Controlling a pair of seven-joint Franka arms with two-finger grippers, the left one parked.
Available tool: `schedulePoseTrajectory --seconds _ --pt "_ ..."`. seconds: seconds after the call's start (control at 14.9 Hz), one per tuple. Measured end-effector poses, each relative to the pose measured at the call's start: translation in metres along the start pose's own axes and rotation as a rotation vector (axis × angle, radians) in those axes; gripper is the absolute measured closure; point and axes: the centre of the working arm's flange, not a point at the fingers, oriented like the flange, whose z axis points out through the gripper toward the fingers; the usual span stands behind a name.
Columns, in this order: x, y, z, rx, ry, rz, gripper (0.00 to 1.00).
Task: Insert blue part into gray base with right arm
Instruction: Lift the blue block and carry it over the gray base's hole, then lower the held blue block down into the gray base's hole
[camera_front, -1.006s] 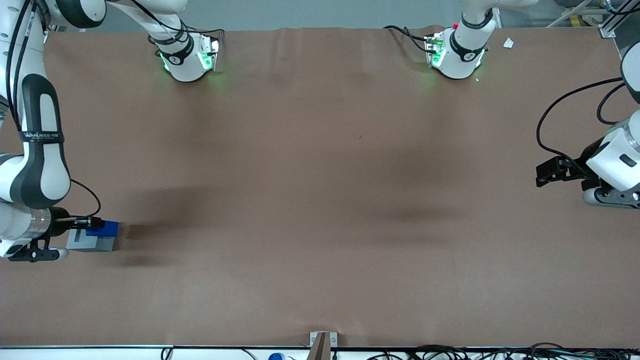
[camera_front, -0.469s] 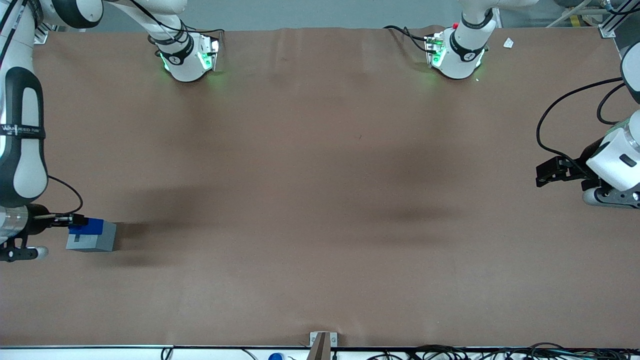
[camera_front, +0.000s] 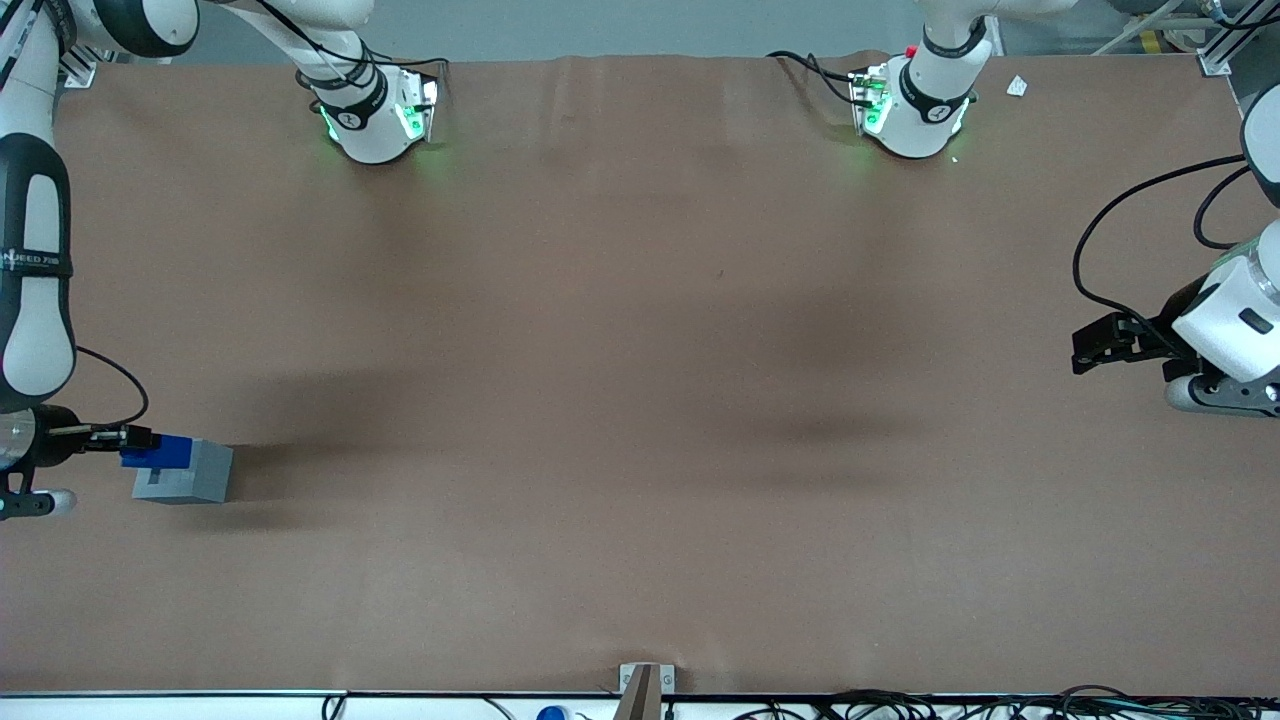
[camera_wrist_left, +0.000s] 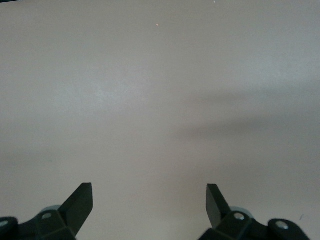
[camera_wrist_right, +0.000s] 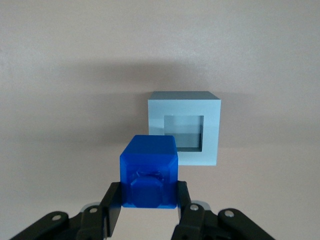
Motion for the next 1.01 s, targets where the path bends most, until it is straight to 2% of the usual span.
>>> schedulePoseTrajectory --seconds 0.34,1.01 --pt "0.008 0.005 0.003 -0.018 0.052 -0.008 0.51" --pt "0.007 0.018 0.018 -0.012 0.038 -0.015 0.51"
